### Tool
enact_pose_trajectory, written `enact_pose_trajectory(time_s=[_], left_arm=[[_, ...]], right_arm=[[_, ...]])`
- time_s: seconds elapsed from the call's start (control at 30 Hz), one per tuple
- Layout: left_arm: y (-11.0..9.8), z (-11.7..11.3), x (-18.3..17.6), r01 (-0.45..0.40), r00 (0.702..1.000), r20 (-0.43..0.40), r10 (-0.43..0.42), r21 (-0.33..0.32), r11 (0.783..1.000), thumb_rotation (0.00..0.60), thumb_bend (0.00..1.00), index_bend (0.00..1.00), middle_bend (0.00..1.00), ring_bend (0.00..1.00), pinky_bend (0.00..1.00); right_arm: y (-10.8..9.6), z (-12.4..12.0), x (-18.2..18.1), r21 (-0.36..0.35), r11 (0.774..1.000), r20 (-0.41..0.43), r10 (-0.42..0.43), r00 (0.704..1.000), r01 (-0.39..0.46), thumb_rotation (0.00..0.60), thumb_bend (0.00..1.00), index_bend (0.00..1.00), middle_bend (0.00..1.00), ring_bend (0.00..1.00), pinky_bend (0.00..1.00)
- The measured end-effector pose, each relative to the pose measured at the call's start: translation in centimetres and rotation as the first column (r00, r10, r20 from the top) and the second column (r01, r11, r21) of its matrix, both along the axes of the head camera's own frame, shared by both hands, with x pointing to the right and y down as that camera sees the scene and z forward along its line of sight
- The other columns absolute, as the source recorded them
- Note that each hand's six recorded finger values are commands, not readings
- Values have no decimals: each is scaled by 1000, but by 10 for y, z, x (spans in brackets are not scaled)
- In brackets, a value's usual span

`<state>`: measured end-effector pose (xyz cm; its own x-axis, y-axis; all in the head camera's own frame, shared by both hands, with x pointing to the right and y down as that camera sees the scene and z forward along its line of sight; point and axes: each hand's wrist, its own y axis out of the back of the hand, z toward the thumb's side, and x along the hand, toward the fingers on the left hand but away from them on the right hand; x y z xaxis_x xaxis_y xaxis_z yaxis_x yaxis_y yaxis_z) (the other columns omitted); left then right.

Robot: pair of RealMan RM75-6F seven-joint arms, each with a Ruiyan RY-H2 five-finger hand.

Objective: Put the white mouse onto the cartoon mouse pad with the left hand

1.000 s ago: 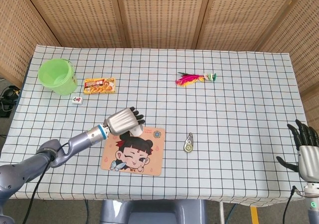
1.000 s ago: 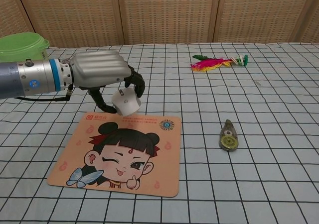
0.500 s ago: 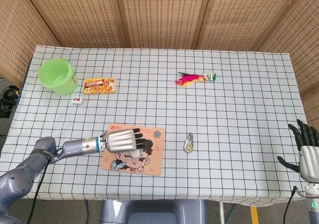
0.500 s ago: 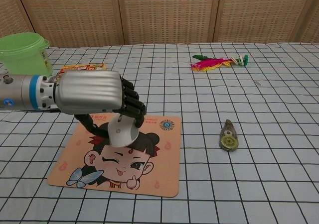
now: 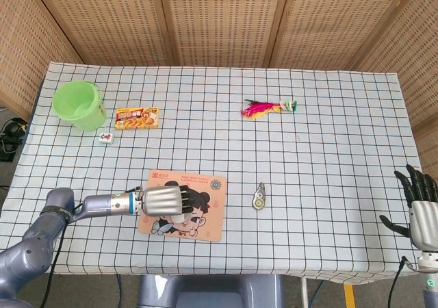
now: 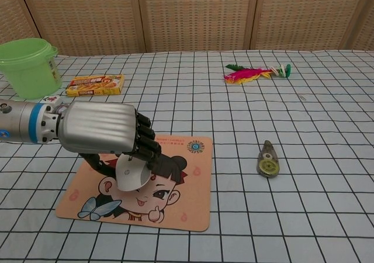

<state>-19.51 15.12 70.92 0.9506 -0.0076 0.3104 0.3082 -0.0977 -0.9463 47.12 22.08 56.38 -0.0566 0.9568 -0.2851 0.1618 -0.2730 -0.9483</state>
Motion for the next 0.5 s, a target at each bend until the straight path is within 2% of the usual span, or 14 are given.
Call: enact_pose_trajectory(time_s=[0.13, 0.2, 0.27, 0.33, 0.5], left_arm=[[0, 1, 1, -11, 1000, 4, 11, 10, 1000, 600, 476, 652, 390, 359, 399], [1, 4, 1, -20, 1000, 14, 20, 21, 1000, 600, 462, 628, 361, 280, 343], [1, 5, 1, -23, 1000, 21, 22, 26, 999, 600, 418, 558, 292, 161, 259], [0, 6, 1, -19, 1000, 24, 19, 29, 999, 600, 393, 474, 216, 94, 210], [-1, 6, 0, -10, 1000, 29, 9, 33, 999, 600, 343, 334, 45, 14, 140]], right_arm=[[0, 0, 0, 0, 1000, 1, 2, 1000, -2, 600, 75, 148, 0, 0, 0], [0, 0, 0, 0, 1000, 1, 2, 1000, -2, 600, 75, 148, 0, 0, 0], [0, 0, 0, -1, 1000, 2, 0, 1000, 0, 600, 75, 148, 0, 0, 0], [0, 0, 0, 0, 1000, 1, -2, 1000, 2, 600, 76, 148, 0, 0, 0], [1, -1, -1, 3, 1000, 2, -3, 1000, 3, 600, 75, 148, 0, 0, 0]])
